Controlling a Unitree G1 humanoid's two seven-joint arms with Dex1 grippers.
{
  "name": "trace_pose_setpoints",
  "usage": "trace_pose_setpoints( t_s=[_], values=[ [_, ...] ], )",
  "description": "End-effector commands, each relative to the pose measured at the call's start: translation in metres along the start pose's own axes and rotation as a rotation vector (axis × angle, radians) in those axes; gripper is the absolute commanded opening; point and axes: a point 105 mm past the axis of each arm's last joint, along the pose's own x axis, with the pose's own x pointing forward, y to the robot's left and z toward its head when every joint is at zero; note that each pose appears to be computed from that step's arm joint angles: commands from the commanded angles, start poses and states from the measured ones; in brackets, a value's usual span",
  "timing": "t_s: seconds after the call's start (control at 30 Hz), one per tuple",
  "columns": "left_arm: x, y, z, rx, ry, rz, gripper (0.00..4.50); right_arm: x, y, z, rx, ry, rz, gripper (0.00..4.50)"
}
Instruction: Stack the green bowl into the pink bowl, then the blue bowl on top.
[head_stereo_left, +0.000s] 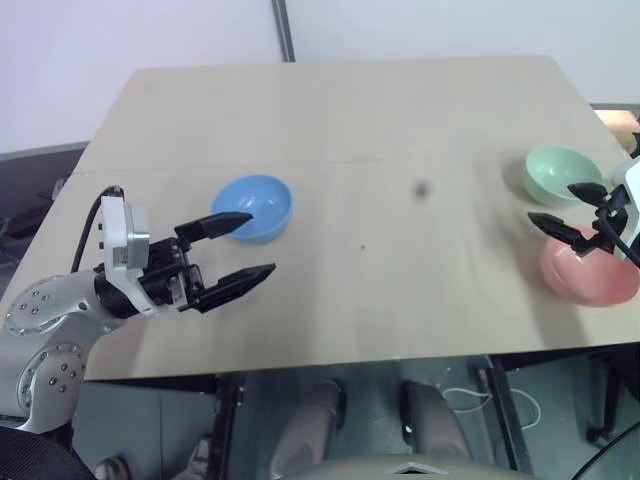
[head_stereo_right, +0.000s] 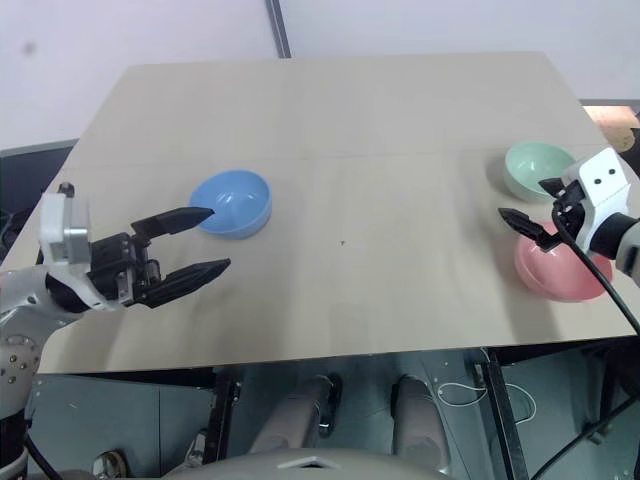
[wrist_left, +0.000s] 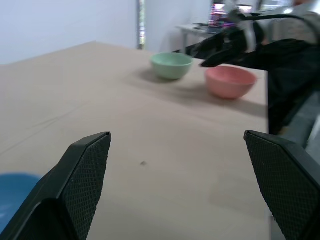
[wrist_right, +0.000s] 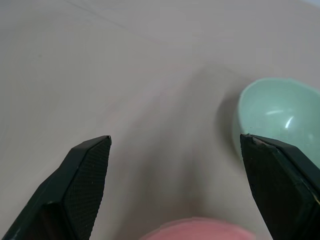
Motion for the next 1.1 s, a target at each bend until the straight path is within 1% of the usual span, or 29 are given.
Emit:
trace_pose_setpoints(
  t_s=[0.03, 0.1, 0.2, 0.33, 0.4, 0.43, 0.47, 0.5, 0.67, 0.77, 0.83, 0.9, 0.97, 1.03, 1.1],
  values=[
    [0.003, -0.017, 0.009, 0.023, -0.014, -0.147, 4.5, -0.017, -0.002, 0.009, -0.041, 0.072, -0.129, 4.46],
    [0.003, -0.022, 0.01, 0.004, -0.019, -0.205, 4.5, -0.022, 0.005, 0.0, -0.008, 0.15, -0.124, 4.46],
    [0.004, -0.023, 0.01, 0.013, 0.004, -0.283, 4.5, -0.024, 0.019, -0.021, 0.062, 0.271, -0.096, 4.46],
    [0.008, -0.019, 0.012, 0.035, 0.0, -0.307, 4.5, -0.02, 0.02, -0.042, 0.13, 0.344, -0.139, 4.46],
    [0.01, -0.017, 0.013, 0.039, -0.005, -0.309, 4.5, -0.018, 0.018, -0.052, 0.149, 0.373, -0.172, 3.94],
    [0.011, -0.017, 0.012, 0.04, -0.005, -0.308, 4.5, -0.017, 0.017, -0.055, 0.152, 0.379, -0.182, 3.54],
    [0.011, -0.016, 0.011, 0.042, -0.004, -0.305, 4.5, -0.016, 0.016, -0.057, 0.153, 0.379, -0.187, 2.99],
    [0.011, -0.015, 0.01, 0.041, -0.004, -0.299, 4.5, -0.014, 0.016, -0.058, 0.151, 0.379, -0.186, 2.59],
    [0.009, -0.013, 0.008, 0.042, -0.005, -0.276, 4.5, -0.008, 0.02, -0.055, 0.13, 0.357, -0.165, 0.1],
    [0.007, -0.012, 0.006, 0.038, 0.001, -0.259, 4.5, -0.003, 0.024, -0.048, 0.102, 0.32, -0.157, 0.04],
    [0.002, -0.012, 0.002, 0.01, 0.007, -0.242, 4.5, 0.006, 0.046, -0.026, 0.064, 0.212, -0.043, 0.04],
    [-0.002, -0.013, -0.004, -0.006, 0.022, -0.227, 4.5, 0.012, 0.08, -0.003, -0.015, 0.111, 0.118, 0.04],
    [-0.006, -0.014, -0.007, -0.025, 0.023, -0.207, 4.5, 0.019, 0.121, 0.017, -0.074, -0.005, 0.317, 0.04],
    [-0.009, -0.013, -0.011, -0.043, 0.019, -0.182, 4.5, 0.031, 0.15, 0.027, -0.135, -0.081, 0.423, 0.04],
    [-0.012, -0.012, -0.015, -0.06, 0.021, -0.157, 4.5, 0.05, 0.17, 0.031, -0.183, -0.121, 0.466, 0.04]
  ],
)
